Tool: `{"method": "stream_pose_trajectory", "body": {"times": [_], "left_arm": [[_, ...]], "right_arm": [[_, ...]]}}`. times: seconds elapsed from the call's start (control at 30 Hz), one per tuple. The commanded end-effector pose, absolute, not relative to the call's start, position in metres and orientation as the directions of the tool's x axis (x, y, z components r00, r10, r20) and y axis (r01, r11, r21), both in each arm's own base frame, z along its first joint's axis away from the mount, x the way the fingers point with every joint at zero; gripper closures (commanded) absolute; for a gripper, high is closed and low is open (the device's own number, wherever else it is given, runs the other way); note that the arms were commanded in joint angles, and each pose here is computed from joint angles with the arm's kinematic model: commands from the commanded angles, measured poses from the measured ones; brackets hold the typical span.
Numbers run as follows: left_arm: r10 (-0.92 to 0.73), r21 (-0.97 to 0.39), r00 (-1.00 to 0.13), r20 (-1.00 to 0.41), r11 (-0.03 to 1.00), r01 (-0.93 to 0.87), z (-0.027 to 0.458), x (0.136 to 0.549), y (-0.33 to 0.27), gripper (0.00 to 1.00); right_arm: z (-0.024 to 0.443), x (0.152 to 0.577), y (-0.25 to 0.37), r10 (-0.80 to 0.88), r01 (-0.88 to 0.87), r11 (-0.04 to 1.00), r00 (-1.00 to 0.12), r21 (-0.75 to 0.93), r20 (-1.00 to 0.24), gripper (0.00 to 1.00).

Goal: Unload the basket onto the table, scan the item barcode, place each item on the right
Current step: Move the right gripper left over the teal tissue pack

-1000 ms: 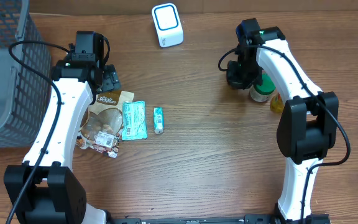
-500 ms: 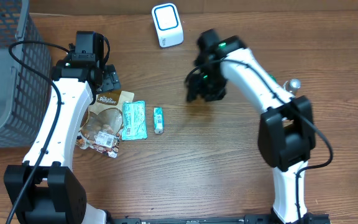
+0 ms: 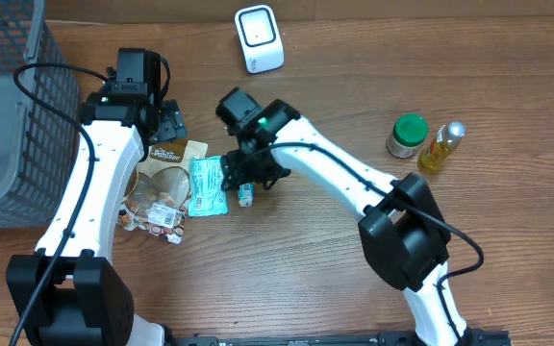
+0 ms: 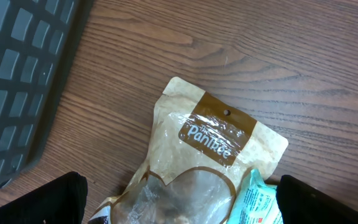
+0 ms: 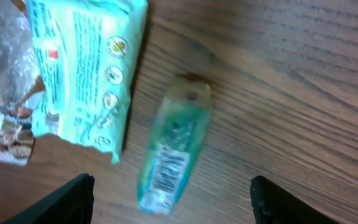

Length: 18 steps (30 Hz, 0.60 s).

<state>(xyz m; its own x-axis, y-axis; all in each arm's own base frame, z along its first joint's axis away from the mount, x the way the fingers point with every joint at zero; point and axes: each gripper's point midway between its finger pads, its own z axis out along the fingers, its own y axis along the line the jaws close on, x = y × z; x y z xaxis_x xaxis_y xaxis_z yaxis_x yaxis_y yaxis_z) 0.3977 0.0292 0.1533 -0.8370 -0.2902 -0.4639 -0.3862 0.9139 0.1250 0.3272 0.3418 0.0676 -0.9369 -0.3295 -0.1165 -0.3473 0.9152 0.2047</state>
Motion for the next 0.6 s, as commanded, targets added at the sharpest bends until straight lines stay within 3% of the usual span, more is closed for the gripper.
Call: {"method": "stream_pose_trajectory", "body": {"times": [0.0,0.47,0.57], "left_arm": [[-0.282,0.136,-0.84,-0.463,0.914,-0.382,0.151,0.399,0.028,0.01],[-0.282,0.136,-0.84,-0.463,0.914,-0.382,0.152,0.399,0.028,0.0],[-0.282,0.136,-0.84,-0.463,0.914,-0.382,0.151,0.399,0.028,0.01]], "right_arm": [[0.068,0.332,0.342,-0.292,-0.316,0.936,-0.943,0.153,-0.16,0.23],[0.046,0.322,0.355,-0.306,-0.324,0.935,-0.943,0.142,-0.133,0.28],[0.043,0.322,0.355,-0.307,-0.323,0.936,-0.943,0.139,-0.128,0.39]]}}
